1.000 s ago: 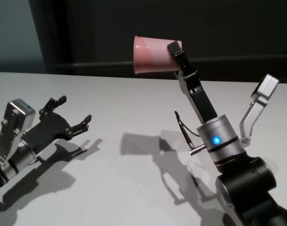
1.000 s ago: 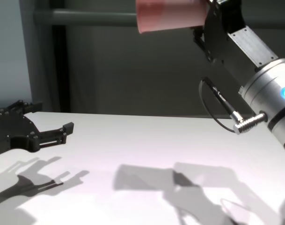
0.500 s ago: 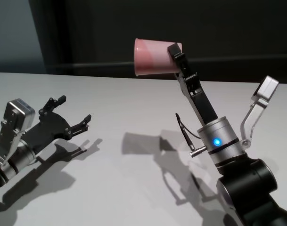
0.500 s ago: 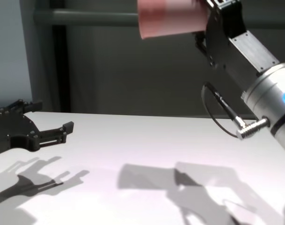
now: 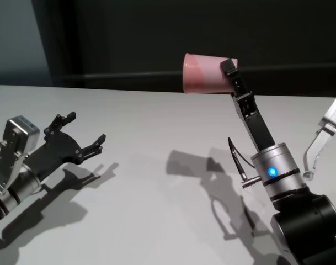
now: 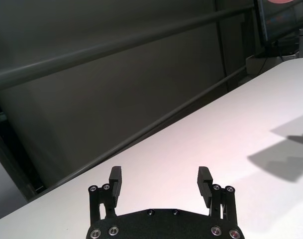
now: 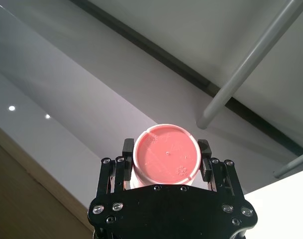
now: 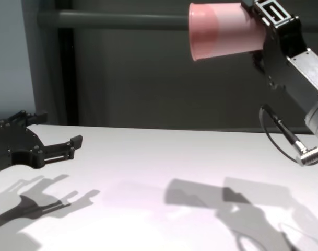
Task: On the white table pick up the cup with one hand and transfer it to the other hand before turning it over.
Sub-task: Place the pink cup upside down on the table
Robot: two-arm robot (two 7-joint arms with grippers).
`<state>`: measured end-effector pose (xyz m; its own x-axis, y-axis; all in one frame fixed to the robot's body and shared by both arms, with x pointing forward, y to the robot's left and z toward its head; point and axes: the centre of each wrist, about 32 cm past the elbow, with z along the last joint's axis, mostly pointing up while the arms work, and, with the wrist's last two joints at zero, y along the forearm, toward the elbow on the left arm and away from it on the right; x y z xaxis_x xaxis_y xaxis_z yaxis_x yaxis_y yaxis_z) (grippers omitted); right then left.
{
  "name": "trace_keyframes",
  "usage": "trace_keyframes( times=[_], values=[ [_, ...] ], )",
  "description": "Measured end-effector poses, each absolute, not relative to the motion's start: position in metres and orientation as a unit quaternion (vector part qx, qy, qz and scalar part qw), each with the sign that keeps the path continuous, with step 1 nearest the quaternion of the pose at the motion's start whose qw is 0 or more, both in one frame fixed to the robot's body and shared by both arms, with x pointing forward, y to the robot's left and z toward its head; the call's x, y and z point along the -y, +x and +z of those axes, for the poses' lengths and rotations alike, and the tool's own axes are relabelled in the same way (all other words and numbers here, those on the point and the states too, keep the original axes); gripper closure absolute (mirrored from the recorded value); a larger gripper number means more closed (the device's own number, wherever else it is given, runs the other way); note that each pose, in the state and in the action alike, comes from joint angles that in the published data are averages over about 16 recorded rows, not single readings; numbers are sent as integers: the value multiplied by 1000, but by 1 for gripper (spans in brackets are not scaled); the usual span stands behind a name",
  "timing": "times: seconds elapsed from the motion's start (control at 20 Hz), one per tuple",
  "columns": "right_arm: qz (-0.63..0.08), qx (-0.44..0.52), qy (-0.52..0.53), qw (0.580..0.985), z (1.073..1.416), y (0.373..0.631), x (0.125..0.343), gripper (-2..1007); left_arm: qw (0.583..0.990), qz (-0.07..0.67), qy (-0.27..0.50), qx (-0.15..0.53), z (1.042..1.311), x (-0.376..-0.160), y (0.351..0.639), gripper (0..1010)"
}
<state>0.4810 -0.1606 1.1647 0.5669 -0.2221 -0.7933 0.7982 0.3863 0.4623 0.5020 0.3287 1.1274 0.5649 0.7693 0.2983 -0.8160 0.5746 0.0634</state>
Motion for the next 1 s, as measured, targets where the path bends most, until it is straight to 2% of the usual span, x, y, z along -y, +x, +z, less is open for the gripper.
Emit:
trace_keyframes(
  times=[0.4, 1.0],
  values=[
    [-385, -283, 416, 773, 1176, 478, 174, 262, 879, 451, 97, 120, 1128, -329, 502, 9],
    [-457, -187, 299, 816, 1206, 478, 181, 262, 879, 451, 97, 120, 1128, -329, 502, 9]
  ],
)
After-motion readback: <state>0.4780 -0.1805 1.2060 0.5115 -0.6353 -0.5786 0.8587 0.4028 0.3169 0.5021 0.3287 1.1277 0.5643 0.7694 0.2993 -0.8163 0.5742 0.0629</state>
